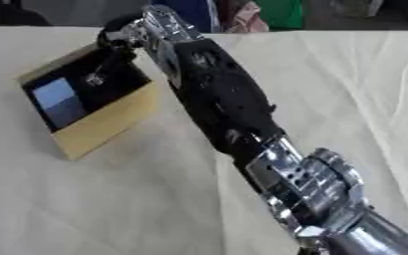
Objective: Pick up objects on the table and place them in the box.
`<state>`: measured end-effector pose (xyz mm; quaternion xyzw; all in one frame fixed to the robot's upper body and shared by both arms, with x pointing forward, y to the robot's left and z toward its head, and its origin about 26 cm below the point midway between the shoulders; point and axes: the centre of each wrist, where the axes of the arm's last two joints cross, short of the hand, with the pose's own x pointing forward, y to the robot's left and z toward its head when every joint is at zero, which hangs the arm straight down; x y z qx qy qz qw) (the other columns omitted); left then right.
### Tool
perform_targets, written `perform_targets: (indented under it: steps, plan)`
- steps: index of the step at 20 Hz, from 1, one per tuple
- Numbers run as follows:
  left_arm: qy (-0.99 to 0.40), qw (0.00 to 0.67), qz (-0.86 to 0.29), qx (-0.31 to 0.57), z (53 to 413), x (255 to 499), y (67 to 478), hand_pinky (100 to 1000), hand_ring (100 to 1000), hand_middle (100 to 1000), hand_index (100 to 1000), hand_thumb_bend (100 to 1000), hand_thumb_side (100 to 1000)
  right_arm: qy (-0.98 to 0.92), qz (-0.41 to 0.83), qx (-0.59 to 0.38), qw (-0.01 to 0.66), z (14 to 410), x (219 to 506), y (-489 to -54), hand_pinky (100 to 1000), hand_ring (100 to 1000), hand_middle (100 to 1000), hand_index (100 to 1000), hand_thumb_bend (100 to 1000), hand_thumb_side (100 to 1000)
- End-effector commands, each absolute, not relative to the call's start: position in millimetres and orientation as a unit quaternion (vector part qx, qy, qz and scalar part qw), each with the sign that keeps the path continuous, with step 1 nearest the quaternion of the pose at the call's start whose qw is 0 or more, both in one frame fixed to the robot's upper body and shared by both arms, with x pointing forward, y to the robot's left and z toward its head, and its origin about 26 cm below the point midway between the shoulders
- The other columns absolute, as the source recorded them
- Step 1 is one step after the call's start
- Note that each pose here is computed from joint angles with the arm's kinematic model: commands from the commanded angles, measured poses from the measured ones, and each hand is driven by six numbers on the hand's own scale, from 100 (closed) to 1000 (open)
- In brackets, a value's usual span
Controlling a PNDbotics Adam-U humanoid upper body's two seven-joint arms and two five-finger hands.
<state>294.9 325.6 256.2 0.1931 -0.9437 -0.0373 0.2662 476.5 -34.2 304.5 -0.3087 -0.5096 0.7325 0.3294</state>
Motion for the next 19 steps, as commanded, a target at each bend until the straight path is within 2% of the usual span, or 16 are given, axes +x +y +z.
perform_targets:
  steps: [1, 6, 10, 14, 19]
  plan:
    - [-0.948, 0.250, -0.043, 0.192, 266, 292, 325, 671, 611, 626, 868, 100, 877, -0.532, 0.719, -0.319, 0.314, 325, 471, -30, 1000, 1000, 1000, 1000, 441, 823]
    - [-0.947, 0.251, -0.042, 0.197, 265, 291, 327, 671, 611, 626, 868, 100, 878, -0.562, 0.702, -0.317, 0.301, 348, 466, -48, 987, 1000, 995, 1000, 319, 724]
    - [-0.945, 0.253, -0.041, 0.203, 264, 291, 329, 671, 611, 625, 867, 100, 877, -0.592, 0.688, -0.312, 0.280, 375, 454, -80, 941, 968, 940, 1000, 221, 584]
    - [-0.944, 0.253, -0.041, 0.209, 263, 290, 330, 671, 611, 625, 867, 100, 878, -0.607, 0.681, -0.306, 0.273, 391, 440, -110, 921, 952, 936, 1000, 222, 503]
    - [-0.942, 0.254, -0.040, 0.215, 262, 289, 332, 670, 610, 625, 867, 100, 878, -0.616, 0.667, -0.313, 0.280, 400, 423, -151, 918, 948, 938, 1000, 222, 475]
